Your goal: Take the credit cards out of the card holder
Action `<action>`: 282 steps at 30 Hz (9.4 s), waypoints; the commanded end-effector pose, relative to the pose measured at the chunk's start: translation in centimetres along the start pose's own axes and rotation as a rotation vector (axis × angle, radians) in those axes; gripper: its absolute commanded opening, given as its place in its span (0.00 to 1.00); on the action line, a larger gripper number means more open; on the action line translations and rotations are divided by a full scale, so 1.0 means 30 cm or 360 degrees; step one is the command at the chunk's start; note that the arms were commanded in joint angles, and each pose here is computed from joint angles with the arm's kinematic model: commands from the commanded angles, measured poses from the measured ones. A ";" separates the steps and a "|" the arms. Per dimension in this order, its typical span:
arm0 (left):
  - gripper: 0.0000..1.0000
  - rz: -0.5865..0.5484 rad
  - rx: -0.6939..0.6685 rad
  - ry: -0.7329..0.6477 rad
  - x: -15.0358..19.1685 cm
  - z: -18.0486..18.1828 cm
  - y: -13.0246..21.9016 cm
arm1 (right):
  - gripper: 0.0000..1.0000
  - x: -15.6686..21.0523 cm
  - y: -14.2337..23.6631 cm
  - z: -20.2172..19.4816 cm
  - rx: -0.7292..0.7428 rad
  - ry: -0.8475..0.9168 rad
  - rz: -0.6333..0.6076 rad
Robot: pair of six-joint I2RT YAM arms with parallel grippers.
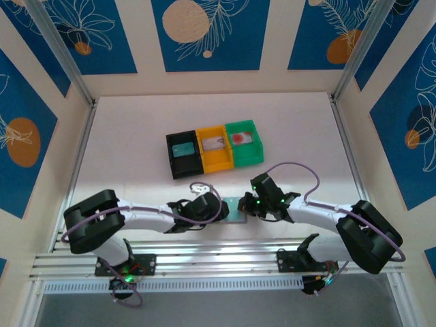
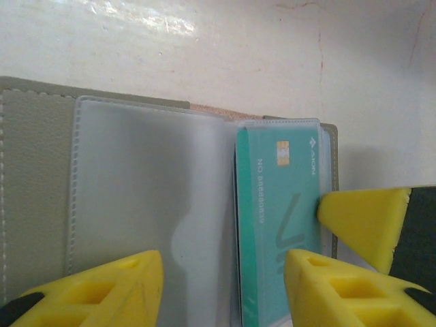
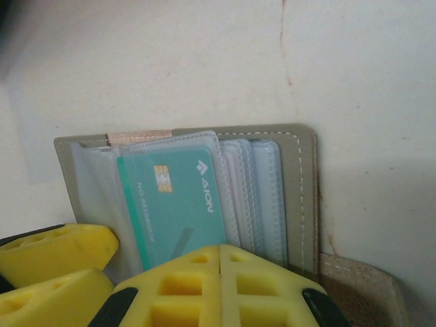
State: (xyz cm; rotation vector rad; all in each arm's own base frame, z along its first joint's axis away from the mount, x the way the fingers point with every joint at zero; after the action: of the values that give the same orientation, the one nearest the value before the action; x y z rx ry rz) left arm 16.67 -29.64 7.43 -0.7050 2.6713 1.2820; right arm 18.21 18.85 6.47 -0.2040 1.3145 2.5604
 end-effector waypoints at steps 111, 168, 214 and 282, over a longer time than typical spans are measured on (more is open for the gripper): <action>0.48 -0.0048 0.0244 0.0175 -0.052 -0.115 -0.024 | 0.00 0.097 -0.016 -0.148 0.0166 -0.0095 0.0060; 0.21 -0.0032 0.0070 0.0215 -0.005 0.045 -0.083 | 0.00 0.121 -0.034 -0.156 0.0173 -0.0095 0.0091; 0.00 -0.0110 0.0128 0.0191 -0.032 0.037 -0.033 | 0.00 0.128 -0.009 -0.152 0.0193 -0.0067 0.0076; 0.23 0.0087 0.0545 0.0167 0.006 -0.153 -0.034 | 0.00 0.098 -0.068 -0.006 -0.0058 0.0127 0.0032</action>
State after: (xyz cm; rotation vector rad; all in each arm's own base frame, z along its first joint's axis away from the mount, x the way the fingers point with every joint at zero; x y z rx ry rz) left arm 18.63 -30.88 7.33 -0.8299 2.7758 1.0347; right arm 17.29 20.63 5.95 -0.3618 1.1937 2.6016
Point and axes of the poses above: each hand's point on the last joint's axis, 136 mm out from that joint toward the fingers, its own y axis back along the fingers, its own z axis along the line the jaws close on, x = y × z, the point moved 5 cm from there along y, back along the fingers, and after that the axes turned 7 degrees about y, right-handed, at the moved point
